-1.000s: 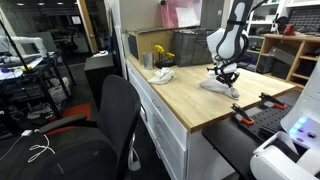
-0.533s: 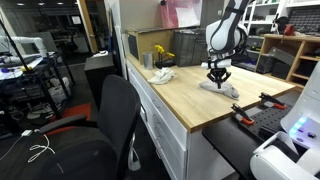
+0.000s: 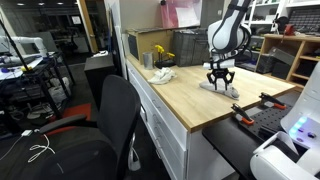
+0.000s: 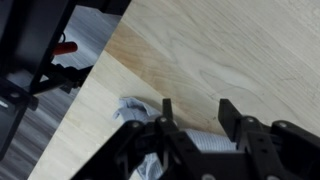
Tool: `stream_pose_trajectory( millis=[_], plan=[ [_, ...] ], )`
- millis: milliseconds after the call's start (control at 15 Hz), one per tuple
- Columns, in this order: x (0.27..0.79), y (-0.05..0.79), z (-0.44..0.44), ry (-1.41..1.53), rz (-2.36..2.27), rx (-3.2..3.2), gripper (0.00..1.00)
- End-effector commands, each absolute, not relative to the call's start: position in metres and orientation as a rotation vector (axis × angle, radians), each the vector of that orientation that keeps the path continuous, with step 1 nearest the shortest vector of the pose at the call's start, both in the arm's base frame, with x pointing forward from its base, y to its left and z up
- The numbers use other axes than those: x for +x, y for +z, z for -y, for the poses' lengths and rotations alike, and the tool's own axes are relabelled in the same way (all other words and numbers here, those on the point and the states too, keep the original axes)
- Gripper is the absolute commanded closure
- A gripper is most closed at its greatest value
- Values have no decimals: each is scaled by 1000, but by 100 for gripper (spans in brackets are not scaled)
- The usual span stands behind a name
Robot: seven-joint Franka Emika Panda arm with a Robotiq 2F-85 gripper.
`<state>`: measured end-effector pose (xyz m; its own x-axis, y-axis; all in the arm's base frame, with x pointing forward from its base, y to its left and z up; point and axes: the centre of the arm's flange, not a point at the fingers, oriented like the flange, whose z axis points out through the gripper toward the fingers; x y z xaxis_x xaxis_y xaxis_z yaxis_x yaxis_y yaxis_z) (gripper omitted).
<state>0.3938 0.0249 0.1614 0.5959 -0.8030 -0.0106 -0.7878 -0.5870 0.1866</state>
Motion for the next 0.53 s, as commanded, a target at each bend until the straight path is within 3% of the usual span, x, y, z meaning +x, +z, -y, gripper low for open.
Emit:
stream_pose_trajectory(
  millis=[0, 133, 467],
  plan=[
    [373, 175, -9, -104, 1326, 2658, 15],
    [371, 171, -2, -103, 1321, 2668, 1],
    [375, 152, 12, -91, 1321, 2701, 0]
  ],
)
